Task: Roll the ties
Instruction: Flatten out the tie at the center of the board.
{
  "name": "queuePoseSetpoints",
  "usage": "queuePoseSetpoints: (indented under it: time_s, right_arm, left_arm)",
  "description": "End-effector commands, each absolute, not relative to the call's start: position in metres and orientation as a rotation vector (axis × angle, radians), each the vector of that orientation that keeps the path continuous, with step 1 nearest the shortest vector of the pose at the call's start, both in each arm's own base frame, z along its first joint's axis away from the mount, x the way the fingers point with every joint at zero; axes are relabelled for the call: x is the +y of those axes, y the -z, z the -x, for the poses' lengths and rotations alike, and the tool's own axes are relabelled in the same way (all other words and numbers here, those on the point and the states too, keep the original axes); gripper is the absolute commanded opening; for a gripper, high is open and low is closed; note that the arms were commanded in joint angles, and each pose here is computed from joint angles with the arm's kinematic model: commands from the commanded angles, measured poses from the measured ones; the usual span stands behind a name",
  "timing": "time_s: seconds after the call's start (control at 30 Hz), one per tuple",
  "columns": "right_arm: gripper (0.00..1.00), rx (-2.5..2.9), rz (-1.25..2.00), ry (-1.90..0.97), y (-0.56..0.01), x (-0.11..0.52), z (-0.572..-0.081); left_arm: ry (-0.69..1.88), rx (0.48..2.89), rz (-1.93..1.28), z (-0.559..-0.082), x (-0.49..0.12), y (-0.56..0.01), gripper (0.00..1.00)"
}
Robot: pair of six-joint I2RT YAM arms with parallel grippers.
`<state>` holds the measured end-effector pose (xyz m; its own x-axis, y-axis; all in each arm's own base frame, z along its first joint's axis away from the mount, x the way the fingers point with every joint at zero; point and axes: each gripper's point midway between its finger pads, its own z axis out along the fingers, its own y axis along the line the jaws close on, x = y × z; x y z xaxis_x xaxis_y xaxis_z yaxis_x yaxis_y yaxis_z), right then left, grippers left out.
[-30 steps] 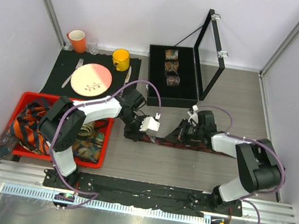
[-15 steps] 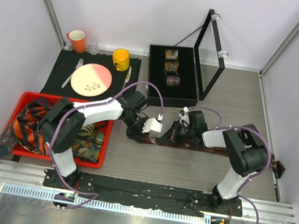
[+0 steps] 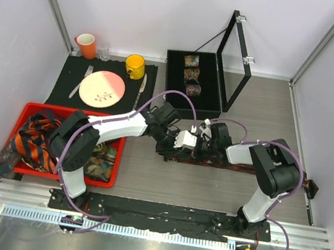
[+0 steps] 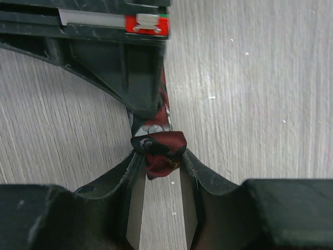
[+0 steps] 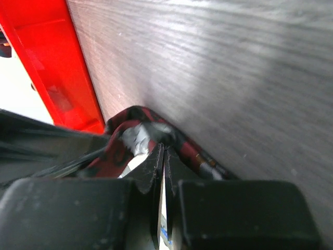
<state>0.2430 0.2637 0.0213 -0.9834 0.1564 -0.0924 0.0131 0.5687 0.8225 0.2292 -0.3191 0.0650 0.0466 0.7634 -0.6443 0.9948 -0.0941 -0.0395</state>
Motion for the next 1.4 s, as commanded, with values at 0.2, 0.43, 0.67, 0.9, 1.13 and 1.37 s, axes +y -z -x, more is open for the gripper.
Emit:
queuePoseSetpoints:
  time_s: [0.2,0.43,0.67,0.9,1.13,1.37]
  right_arm:
    - [0.25,2.521,0.026,-1.439,-0.074,0.261,-0.237]
    - [0.4,2.504,0.012,-1.474,-0.069,0.263,-0.235]
    - [0.4,2.465,-0.015,-1.543,-0.067,0.272,-0.246]
    - [0.39,2.463,-0.021,-1.569,-0.066,0.276,-0.248]
    - [0.08,2.505,0.004,-1.545,-0.055,0.274,-0.245]
    - [0.01,2.524,0.0,-1.517,-0.05,0.272,-0.247]
  left_arm:
    - [0.702,1.776,-1.9,-0.242,-0.328,-0.056,0.37]
    - [0.721,1.772,-1.911,-0.241,-0.33,-0.053,0.37]
    - [0.727,1.766,-1.92,-0.241,-0.331,-0.052,0.37]
    - [0.742,1.768,-1.948,-0.238,-0.331,-0.049,0.38]
    - [0.751,1.786,-1.949,-0.236,-0.331,-0.047,0.38]
    - [0.692,1.747,-1.949,-0.24,-0.323,-0.057,0.62]
